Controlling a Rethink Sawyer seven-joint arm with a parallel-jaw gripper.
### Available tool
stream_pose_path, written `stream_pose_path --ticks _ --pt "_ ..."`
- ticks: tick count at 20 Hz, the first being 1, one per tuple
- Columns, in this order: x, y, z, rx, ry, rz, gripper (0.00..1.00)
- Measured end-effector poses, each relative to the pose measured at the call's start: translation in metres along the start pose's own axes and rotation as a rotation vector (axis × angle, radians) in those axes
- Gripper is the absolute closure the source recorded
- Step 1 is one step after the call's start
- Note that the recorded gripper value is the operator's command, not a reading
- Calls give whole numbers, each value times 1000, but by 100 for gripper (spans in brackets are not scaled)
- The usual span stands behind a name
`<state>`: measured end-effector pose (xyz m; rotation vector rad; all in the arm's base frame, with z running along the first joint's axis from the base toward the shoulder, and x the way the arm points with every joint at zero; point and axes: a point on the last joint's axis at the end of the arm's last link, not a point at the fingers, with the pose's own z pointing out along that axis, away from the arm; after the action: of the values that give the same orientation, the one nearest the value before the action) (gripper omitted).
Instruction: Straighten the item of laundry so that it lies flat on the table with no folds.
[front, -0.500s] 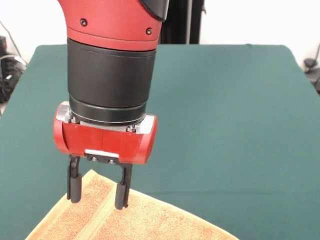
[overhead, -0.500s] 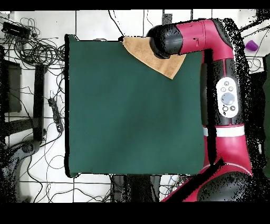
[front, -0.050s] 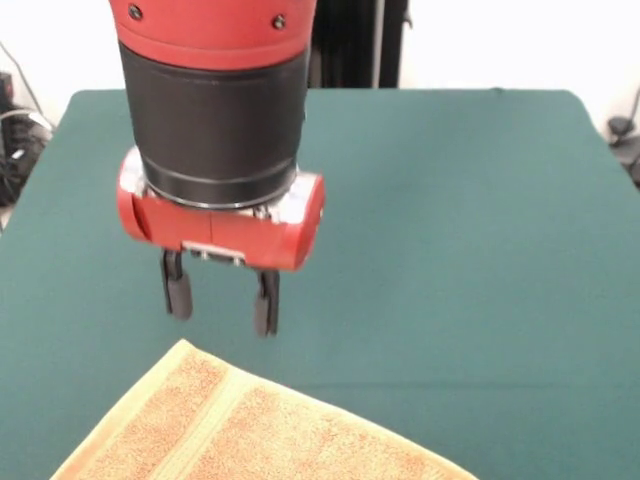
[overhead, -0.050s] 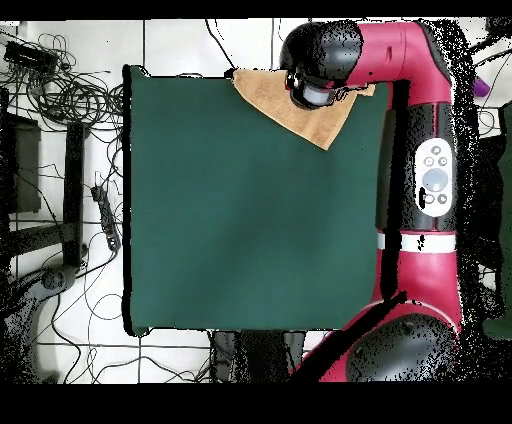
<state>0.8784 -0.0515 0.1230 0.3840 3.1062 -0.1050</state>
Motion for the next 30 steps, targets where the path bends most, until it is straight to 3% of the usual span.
stream_pose_path --ticks 2,8,12,21,30 --pt "-4 -4 -4 12 28 30 0" --pt "-19 -16 3 11 20 95 0" --pt "-29 -29 22 27 11 149 0" --pt "-40 -63 92 142 11 270 0" --pt "-44 -71 136 201 11 343 0"
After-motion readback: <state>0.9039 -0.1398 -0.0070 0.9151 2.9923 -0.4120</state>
